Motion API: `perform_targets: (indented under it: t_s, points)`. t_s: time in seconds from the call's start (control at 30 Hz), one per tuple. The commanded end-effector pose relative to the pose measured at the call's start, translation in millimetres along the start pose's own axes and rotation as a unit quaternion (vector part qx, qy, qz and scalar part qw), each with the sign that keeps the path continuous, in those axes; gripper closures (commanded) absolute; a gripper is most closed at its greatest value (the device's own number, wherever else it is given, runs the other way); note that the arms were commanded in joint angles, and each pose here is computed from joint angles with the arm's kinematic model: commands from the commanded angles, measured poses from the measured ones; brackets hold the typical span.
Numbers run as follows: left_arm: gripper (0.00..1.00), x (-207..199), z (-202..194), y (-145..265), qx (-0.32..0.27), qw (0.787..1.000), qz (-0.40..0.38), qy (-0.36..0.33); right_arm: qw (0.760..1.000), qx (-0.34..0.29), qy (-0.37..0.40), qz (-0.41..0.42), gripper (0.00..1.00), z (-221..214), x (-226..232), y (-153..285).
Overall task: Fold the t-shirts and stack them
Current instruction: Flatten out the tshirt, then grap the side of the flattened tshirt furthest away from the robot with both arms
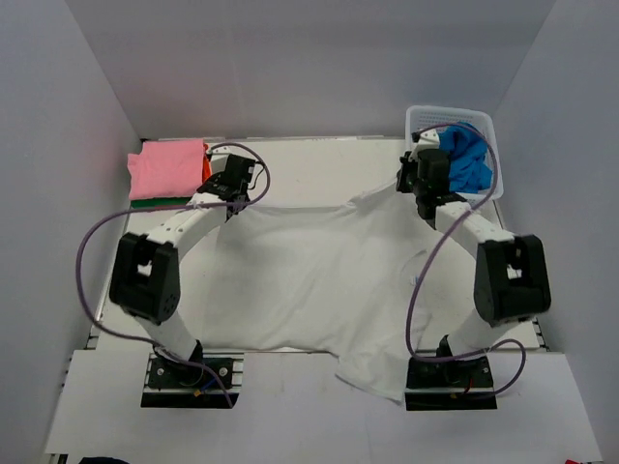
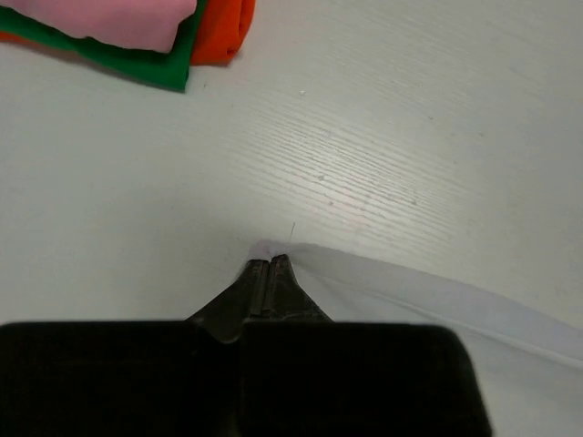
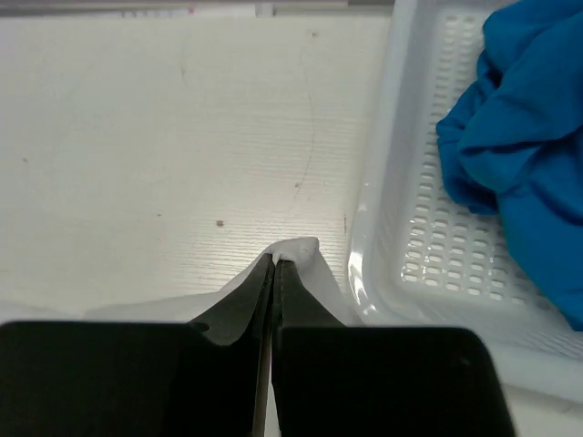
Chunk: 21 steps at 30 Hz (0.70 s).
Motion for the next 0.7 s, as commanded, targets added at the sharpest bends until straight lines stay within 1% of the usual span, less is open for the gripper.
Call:
perform_targets:
  t_s: [0.0, 0.03, 0.1, 0.13, 0.17, 0.23, 0.33, 0.4, 0.43, 0.47, 0.5, 0.53, 0.57, 0.6, 0.63, 0.67]
  points:
    - [1.00, -16, 30, -21, -0.031, 0.998, -0.020, 0.042, 0.999, -0.044, -0.009, 0.015, 1.00, 32, 11, -20]
    - [1.00, -18, 21, -39, -0.014, 1.000, -0.016, 0.021, 0.999, -0.033, -0.009, 0.011, 1.00, 23, 8, -31]
    - [1.00, -25, 27, -51, -0.017, 0.999, -0.028, 0.017, 0.999, -0.026, -0.010, 0.018, 1.00, 18, 11, -36]
    - [1.00, -26, 28, -57, -0.013, 0.999, -0.028, 0.019, 1.000, -0.013, -0.011, 0.012, 1.00, 10, 8, -44]
    - [1.00, -31, 30, -65, -0.013, 0.999, -0.028, 0.011, 1.000, -0.016, -0.009, 0.017, 1.00, 14, 10, -46]
    - [1.00, -34, 32, -71, -0.009, 0.999, -0.034, 0.009, 1.000, 0.001, -0.009, 0.015, 1.00, 8, 10, -51]
    - [1.00, -27, 39, -78, -0.011, 0.999, -0.031, 0.009, 1.000, 0.004, -0.013, 0.015, 1.00, 6, 10, -50]
    - [1.00, -27, 39, -78, -0.011, 0.999, -0.031, 0.004, 1.000, 0.006, -0.015, 0.016, 1.00, 4, 12, -42]
    - [1.00, -20, 43, -75, -0.015, 0.999, -0.028, 0.009, 1.000, 0.006, -0.020, 0.015, 1.00, 6, 12, -38]
    - [1.00, -18, 42, -73, -0.015, 0.999, -0.028, 0.005, 1.000, 0.009, -0.021, 0.016, 1.00, 7, 13, -27]
    - [1.00, -16, 42, -70, -0.016, 0.999, -0.028, 0.006, 0.999, 0.019, -0.027, 0.014, 1.00, 0, 13, -22]
    - [1.00, -13, 33, -69, -0.008, 1.000, -0.025, 0.001, 0.999, 0.019, -0.029, 0.007, 1.00, -1, 12, -18]
    - [1.00, -10, 38, -62, -0.019, 0.999, -0.029, 0.002, 0.999, 0.025, -0.031, 0.005, 1.00, -2, 13, -2]
    - [1.00, -3, 38, -60, -0.019, 0.999, -0.025, 0.005, 0.998, 0.035, -0.043, -0.002, 1.00, -11, 11, 4]
    - [1.00, 2, 30, -58, -0.013, 1.000, -0.018, 0.001, 0.997, 0.055, -0.044, -0.011, 1.00, -25, 7, 11]
    - [1.00, 6, 35, -49, -0.025, 0.999, -0.021, 0.008, 0.998, 0.038, -0.051, -0.007, 1.00, -13, 11, 26]
Point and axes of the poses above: each gripper's point midway between its finger pads, its own y axis back along the fingers, its own x axis along the line the jaws close on, z = x × y, the point moved 4 cm from there along y, back along the fingers, and after that the axes turned 6 degrees about -y, right-handed, at the moved point
